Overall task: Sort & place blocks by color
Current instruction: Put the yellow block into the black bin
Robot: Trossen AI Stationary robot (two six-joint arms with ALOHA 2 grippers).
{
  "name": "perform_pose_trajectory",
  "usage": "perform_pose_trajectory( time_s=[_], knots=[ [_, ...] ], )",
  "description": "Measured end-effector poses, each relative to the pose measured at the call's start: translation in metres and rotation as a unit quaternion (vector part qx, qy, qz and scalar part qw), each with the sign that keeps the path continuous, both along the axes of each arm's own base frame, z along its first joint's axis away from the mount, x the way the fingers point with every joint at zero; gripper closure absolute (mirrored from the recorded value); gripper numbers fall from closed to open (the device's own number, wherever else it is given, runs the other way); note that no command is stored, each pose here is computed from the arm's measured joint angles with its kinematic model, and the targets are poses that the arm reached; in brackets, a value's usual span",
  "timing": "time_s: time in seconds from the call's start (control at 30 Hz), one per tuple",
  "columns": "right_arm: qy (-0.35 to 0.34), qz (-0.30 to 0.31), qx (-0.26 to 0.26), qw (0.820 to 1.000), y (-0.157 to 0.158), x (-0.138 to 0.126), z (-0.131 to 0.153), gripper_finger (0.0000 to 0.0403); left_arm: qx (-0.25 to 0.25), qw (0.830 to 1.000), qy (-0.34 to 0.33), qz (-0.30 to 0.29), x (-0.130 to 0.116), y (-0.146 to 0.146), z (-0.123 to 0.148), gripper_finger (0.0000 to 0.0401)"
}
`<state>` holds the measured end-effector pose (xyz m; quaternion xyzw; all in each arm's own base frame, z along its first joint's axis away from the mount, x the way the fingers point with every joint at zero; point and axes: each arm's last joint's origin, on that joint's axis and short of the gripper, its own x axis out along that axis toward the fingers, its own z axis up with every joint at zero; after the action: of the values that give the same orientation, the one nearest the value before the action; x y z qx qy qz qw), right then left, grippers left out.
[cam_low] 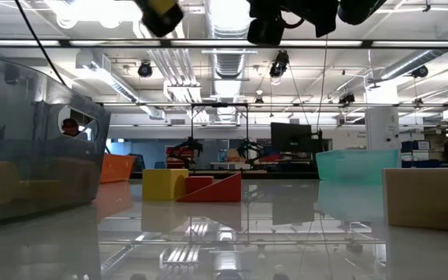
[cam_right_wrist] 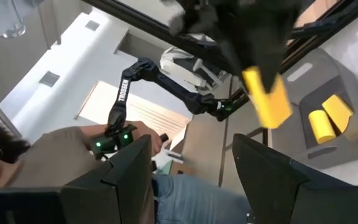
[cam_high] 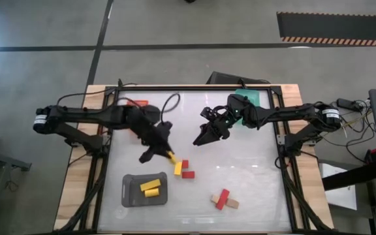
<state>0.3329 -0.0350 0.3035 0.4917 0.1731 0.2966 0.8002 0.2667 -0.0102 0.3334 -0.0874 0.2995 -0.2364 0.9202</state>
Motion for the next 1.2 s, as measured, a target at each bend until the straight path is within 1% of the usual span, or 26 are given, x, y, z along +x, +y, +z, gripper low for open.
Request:
perform_pose_trajectory(
  time_s=[0.13,0.23,0.37,0.5,0.63,0.8,0.87,1.0,1.13,1.2],
  knots=[
    [-0.006,0.0,-0.006,1.0,0.0,0.0,0.0,0.0188,0.005,0.994,0.105,0.008,-0.014,-0.015,-0.012,0.035],
    [-0.009,0.0,-0.009,1.0,0.0,0.0,0.001,0.0188,0.017,0.983,0.184,0.017,-0.026,-0.029,-0.021,0.035],
    [-0.013,-0.001,-0.014,1.0,0.0,0.0,0.0,0.0188,0.04,0.968,0.245,0.021,-0.039,-0.051,-0.027,0.0349],
    [-0.018,-0.004,-0.021,1.0,0.0,0.0,0.0,0.0188,0.064,0.959,0.273,0.034,-0.049,-0.074,-0.03,0.0349],
    [-0.023,-0.005,-0.026,0.999,0.0,0.0,0.0,0.0188,0.084,0.953,0.283,0.064,-0.058,-0.093,-0.037,0.0348],
    [-0.026,-0.005,-0.03,0.999,0.0,0.0,0.0,0.0188,0.071,0.943,0.313,0.085,-0.069,-0.111,-0.056,0.0348],
    [-0.026,-0.005,-0.031,0.999,0.0,0.0,0.0,0.0188,0.063,0.944,0.313,0.086,-0.072,-0.118,-0.064,0.0348],
    [-0.025,-0.005,-0.031,0.999,0.0,0.0,0.0,0.0188,0.062,0.943,0.311,0.1,-0.077,-0.127,-0.079,0.0348],
    [-0.022,-0.005,-0.031,0.999,0.0,0.002,-0.002,0.0188,0.068,0.932,0.337,0.117,-0.083,-0.129,-0.096,0.0348],
    [-0.022,-0.005,-0.032,0.999,-0.001,0.002,-0.003,0.0188,0.075,0.929,0.343,0.115,-0.083,-0.131,-0.101,0.0348]
  ],
)
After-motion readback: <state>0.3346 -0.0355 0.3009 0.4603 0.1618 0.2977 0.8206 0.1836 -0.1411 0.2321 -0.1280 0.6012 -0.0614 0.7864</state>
